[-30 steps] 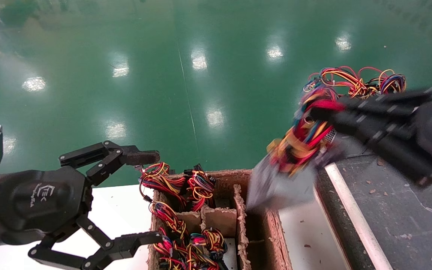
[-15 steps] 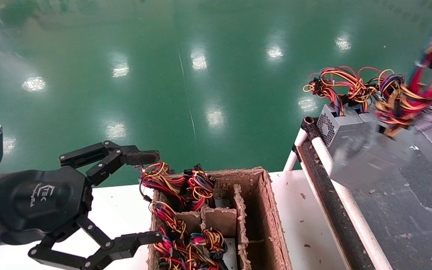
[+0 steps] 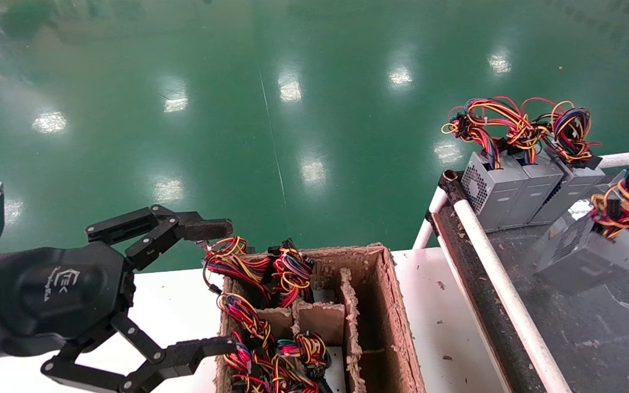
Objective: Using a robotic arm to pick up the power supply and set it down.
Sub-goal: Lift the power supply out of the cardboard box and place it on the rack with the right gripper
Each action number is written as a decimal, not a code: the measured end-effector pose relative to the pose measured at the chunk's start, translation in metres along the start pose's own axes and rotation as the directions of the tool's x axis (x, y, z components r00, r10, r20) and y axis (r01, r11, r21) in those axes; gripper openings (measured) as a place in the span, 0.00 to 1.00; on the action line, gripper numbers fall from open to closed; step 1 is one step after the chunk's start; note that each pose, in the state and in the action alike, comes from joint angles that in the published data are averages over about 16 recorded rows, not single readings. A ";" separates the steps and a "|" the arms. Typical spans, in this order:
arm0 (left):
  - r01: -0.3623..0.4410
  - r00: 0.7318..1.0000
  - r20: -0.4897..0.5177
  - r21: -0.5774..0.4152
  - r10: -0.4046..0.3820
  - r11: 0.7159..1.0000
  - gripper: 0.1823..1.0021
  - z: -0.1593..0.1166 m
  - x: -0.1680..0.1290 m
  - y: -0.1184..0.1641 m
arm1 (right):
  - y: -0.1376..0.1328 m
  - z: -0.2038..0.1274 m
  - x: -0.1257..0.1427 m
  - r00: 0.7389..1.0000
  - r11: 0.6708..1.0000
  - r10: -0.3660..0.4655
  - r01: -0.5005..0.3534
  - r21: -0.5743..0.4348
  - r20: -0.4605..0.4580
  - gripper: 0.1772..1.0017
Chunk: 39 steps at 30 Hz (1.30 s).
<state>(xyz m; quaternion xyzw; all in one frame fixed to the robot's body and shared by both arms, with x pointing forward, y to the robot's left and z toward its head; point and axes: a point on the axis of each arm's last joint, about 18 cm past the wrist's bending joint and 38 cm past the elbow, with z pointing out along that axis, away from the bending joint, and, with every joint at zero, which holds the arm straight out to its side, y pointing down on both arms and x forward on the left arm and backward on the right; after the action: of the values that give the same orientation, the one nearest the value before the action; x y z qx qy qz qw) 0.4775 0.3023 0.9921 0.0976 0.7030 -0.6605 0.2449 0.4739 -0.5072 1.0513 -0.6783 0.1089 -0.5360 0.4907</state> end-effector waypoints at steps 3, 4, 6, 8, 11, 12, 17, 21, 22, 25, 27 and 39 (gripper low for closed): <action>0.000 1.000 0.000 0.000 0.000 1.000 1.00 0.000 0.000 0.000 | 0.005 0.010 -0.001 1.000 1.000 -0.009 0.009 -0.019 0.009 0.05; 0.000 1.000 0.000 0.000 0.000 1.000 1.00 0.000 0.000 0.000 | 0.007 0.015 -0.001 1.000 1.000 -0.013 0.014 -0.024 0.013 0.05; 0.000 1.000 0.000 0.000 0.000 1.000 1.00 0.000 0.000 0.000 | 0.008 0.023 -0.002 1.000 0.999 -0.023 0.024 -0.029 0.020 0.05; 0.000 1.000 0.000 0.000 0.000 1.000 1.00 0.000 0.000 0.000 | 0.007 0.033 -0.001 0.999 0.999 -0.031 0.032 -0.029 0.029 0.05; 0.000 1.000 0.000 0.000 0.000 1.000 1.00 0.000 0.000 0.000 | 0.004 0.047 -0.001 0.998 0.999 -0.042 0.043 -0.021 0.046 0.05; 0.000 1.000 0.000 0.000 0.000 1.000 1.00 0.000 0.000 0.000 | 0.002 0.052 0.000 0.998 0.999 -0.045 0.046 -0.017 0.051 0.05; 0.000 1.000 0.000 0.000 0.000 1.000 1.00 0.000 0.000 0.000 | -0.007 0.073 0.005 0.996 0.998 -0.062 0.062 -0.001 0.072 0.05; 0.000 1.000 0.000 0.000 0.000 1.000 1.00 0.000 0.000 0.000 | -0.012 0.086 0.010 0.995 0.998 -0.058 0.058 0.009 0.078 0.05; 0.000 1.000 0.000 0.000 0.000 1.000 1.00 0.000 0.000 0.000 | -0.013 0.089 0.012 0.995 0.998 -0.057 0.056 0.011 0.079 0.05; 0.000 1.000 0.000 0.000 0.000 1.000 1.00 0.000 0.000 0.000 | -0.014 0.096 0.016 0.995 0.999 -0.053 0.052 0.012 0.081 0.05; 0.000 1.000 0.000 0.000 0.000 1.000 1.00 0.000 0.000 0.000 | -0.014 0.099 0.018 0.995 0.999 -0.051 0.051 0.012 0.082 0.05; 0.000 1.000 0.000 0.000 0.000 1.000 1.00 0.000 0.000 0.000 | -0.015 0.106 0.025 0.994 0.999 -0.048 0.047 0.014 0.096 0.09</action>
<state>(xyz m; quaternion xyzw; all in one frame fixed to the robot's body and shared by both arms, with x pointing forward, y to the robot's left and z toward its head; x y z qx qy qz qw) 0.4775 0.3023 0.9921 0.0976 0.7030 -0.6605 0.2449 0.5667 -0.4579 1.0844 -0.7029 0.0659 -0.5146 0.4866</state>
